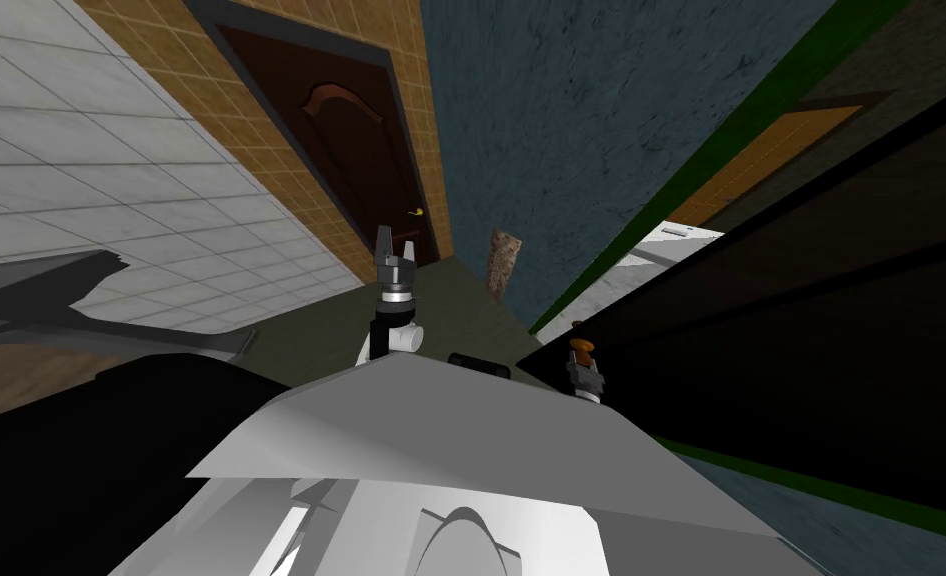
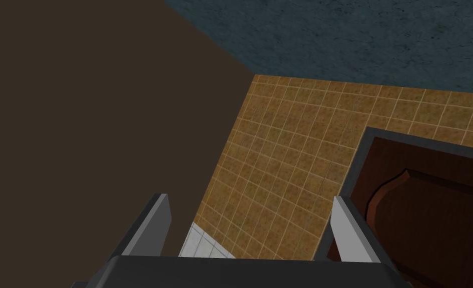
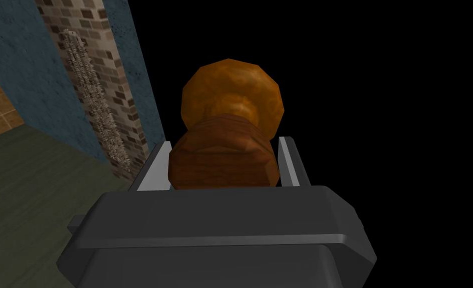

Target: Pull the door open

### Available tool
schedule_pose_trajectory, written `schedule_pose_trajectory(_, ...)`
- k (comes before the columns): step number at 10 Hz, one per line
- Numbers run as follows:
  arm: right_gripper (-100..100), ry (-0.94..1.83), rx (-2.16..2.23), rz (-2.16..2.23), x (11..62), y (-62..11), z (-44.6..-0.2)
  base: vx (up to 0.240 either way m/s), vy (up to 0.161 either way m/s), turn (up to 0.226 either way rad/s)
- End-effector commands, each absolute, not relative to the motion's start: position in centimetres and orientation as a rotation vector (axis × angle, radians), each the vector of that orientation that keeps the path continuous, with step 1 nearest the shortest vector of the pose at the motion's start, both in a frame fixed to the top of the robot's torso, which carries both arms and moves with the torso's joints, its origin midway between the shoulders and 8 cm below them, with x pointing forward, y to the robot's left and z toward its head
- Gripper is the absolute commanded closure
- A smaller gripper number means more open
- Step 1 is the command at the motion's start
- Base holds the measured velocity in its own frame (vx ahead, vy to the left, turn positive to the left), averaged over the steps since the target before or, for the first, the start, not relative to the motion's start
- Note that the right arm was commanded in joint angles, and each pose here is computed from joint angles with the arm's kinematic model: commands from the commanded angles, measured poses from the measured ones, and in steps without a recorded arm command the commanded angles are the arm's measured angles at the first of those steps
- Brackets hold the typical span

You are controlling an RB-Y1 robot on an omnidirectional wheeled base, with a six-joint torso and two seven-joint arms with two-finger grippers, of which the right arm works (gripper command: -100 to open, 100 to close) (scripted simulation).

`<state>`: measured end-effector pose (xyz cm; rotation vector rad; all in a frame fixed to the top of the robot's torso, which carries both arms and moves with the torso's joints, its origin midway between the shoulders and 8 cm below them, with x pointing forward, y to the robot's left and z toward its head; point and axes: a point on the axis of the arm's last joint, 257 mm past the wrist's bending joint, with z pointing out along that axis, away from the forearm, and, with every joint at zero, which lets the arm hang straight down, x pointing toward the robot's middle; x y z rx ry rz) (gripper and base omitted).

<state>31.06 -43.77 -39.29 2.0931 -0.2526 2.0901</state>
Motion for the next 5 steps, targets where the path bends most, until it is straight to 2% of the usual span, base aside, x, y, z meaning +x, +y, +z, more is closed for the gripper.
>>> schedule_pose_trajectory(1,100,-0.221,2.111,2.108,30.4,-43.2,-39.3,-0.268,-0.027,0.101)
schedule_pose_trajectory(3,100,-0.188,2.129,2.129,29.9,-42.6,-39.2,-0.264,-0.013,0.096)
schedule_pose_trajectory(4,100,-0.194,2.126,2.119,30.1,-42.8,-39.3,-0.12,-0.007,0.021)
schedule_pose_trajectory(5,100,-0.176,2.143,2.126,29.4,-42.4,-39.5,-0.168,-0.017,0.115)
